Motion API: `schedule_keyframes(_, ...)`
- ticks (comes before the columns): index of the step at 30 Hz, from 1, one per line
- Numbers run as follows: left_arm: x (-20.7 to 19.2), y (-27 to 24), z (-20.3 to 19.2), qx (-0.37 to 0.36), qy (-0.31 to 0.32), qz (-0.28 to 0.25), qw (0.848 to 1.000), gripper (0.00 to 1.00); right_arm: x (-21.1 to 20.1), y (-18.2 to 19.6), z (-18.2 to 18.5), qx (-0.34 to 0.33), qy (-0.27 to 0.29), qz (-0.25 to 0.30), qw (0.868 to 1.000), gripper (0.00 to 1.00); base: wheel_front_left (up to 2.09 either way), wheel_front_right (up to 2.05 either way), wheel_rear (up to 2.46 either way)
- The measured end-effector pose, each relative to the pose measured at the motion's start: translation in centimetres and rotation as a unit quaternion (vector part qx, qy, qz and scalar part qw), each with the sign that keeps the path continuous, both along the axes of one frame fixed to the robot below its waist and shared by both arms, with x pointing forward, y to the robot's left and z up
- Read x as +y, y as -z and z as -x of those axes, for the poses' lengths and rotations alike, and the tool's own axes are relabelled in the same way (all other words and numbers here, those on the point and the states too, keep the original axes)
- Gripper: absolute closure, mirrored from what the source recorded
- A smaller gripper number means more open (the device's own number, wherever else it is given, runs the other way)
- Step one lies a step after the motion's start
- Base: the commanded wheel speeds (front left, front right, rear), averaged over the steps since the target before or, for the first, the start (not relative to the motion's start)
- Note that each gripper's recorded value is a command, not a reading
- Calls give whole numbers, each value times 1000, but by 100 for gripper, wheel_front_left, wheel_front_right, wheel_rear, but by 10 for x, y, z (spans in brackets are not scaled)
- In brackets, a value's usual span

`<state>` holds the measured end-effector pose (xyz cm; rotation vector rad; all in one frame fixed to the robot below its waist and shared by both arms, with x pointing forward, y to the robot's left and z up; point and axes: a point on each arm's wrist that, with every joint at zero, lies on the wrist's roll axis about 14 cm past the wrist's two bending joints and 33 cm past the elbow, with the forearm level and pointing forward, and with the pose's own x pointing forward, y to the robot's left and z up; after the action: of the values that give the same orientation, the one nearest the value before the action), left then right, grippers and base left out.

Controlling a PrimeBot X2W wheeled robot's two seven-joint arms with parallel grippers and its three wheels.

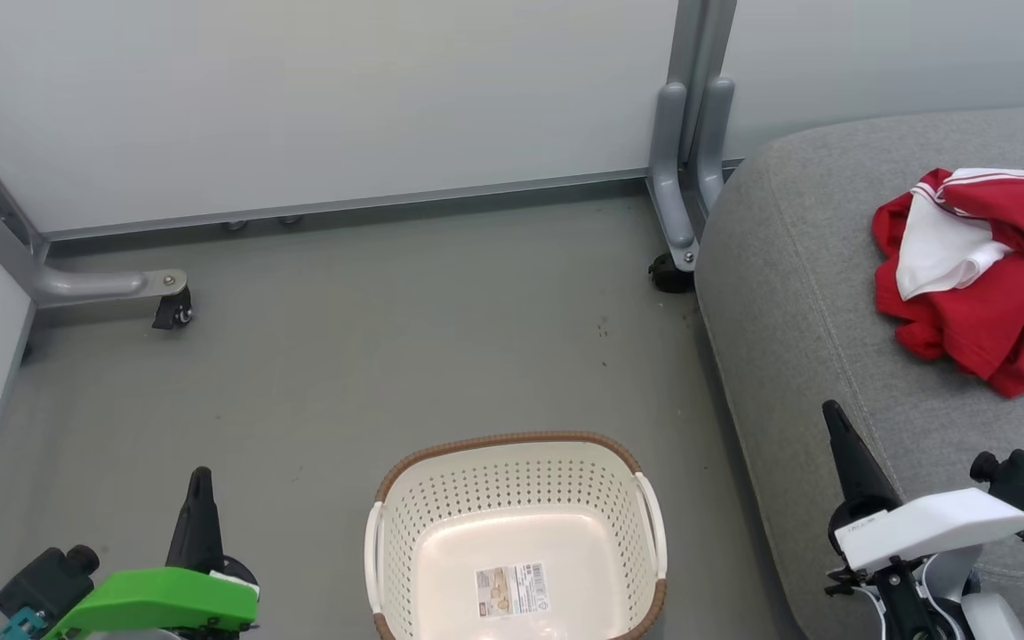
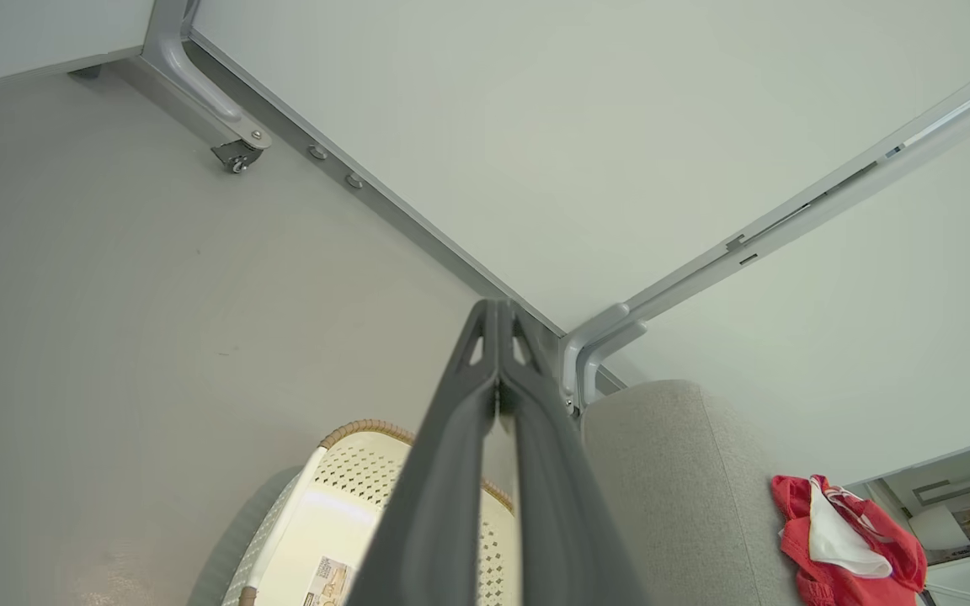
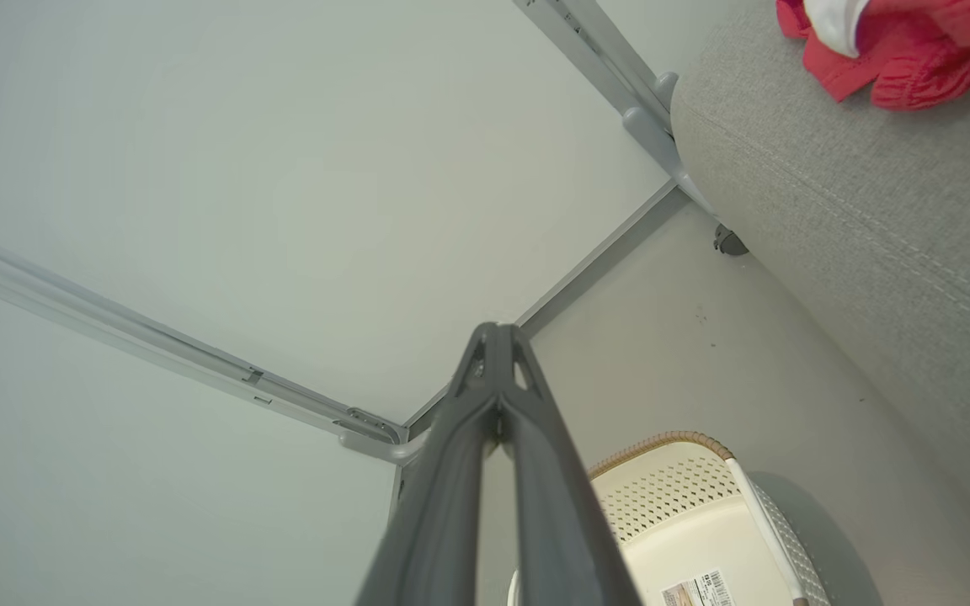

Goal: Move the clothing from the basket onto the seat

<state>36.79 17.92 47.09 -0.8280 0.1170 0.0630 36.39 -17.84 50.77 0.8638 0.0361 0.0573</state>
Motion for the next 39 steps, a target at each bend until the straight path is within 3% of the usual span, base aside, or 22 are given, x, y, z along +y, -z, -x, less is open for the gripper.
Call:
schedule_keyframes(17, 4, -3, -5, -1, -10, 103, 995, 100, -6, 3, -5, 10, 11, -97, 995, 100, 0, 0, 0)
schedule_keyframes(39, 10, -13, -11, -17, -17, 213, 977, 100, -13, 4, -12, 14, 22, -200, 979, 100, 0, 0, 0)
